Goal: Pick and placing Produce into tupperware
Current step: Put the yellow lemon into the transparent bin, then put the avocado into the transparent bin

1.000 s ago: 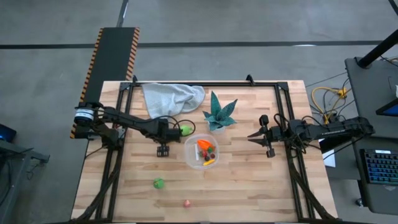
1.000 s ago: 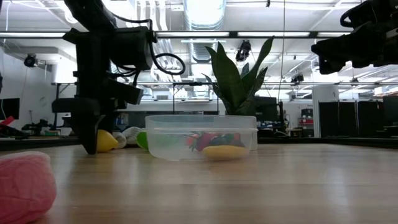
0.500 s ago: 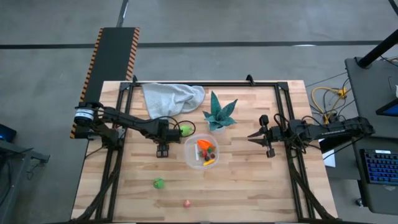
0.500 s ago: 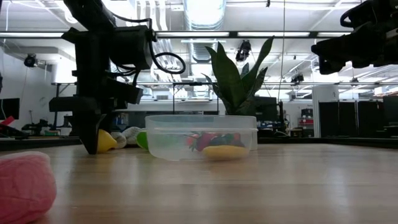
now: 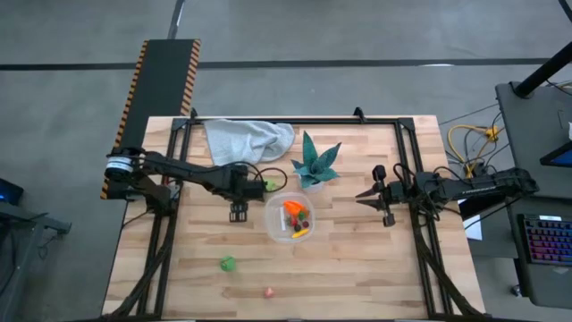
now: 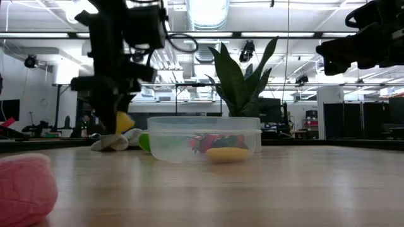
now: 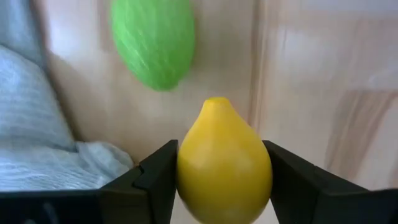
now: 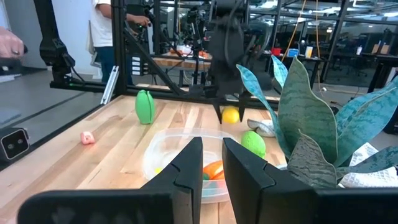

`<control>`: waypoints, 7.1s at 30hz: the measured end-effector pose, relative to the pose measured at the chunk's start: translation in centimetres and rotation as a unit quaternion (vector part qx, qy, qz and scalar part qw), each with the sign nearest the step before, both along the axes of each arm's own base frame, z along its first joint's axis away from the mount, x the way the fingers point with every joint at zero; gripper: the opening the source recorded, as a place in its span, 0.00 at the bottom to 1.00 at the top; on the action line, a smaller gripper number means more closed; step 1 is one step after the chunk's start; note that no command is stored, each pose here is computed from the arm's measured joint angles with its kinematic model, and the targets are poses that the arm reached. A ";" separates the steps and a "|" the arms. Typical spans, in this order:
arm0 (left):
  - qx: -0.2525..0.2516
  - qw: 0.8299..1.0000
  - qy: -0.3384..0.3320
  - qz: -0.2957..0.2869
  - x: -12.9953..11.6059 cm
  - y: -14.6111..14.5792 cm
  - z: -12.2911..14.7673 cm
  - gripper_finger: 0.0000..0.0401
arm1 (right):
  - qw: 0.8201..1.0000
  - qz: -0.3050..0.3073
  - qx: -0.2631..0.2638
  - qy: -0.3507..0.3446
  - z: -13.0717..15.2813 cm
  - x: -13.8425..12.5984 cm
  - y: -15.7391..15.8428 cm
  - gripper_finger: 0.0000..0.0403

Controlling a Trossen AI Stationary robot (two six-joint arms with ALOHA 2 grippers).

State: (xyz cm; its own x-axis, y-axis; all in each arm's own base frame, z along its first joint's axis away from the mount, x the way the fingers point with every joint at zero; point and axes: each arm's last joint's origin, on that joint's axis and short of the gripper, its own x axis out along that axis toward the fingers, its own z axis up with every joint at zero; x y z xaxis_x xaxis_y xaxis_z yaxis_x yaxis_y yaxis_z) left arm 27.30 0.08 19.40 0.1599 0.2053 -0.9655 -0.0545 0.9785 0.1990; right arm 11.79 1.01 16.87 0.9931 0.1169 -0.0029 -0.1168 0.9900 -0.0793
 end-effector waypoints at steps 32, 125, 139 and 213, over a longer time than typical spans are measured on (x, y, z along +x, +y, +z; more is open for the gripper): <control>0.012 0.976 -0.109 -0.186 8.0 -3.4 -0.6 0.45 | 1.000 0.000 0.000 0.004 -0.1 0.0 0.0 0.13; -0.058 0.998 -0.017 0.009 5.3 7.1 -3.5 0.77 | 1.000 0.000 -0.001 0.015 -0.3 0.0 0.0 0.13; -0.054 0.998 -0.012 -0.004 5.8 7.3 -3.9 0.77 | 1.000 0.000 -0.001 0.016 -0.3 0.0 0.0 0.13; -0.032 0.970 -0.115 -0.213 7.6 -4.5 -0.1 0.51 | 1.000 -0.008 -0.001 0.018 -0.4 0.0 0.0 0.13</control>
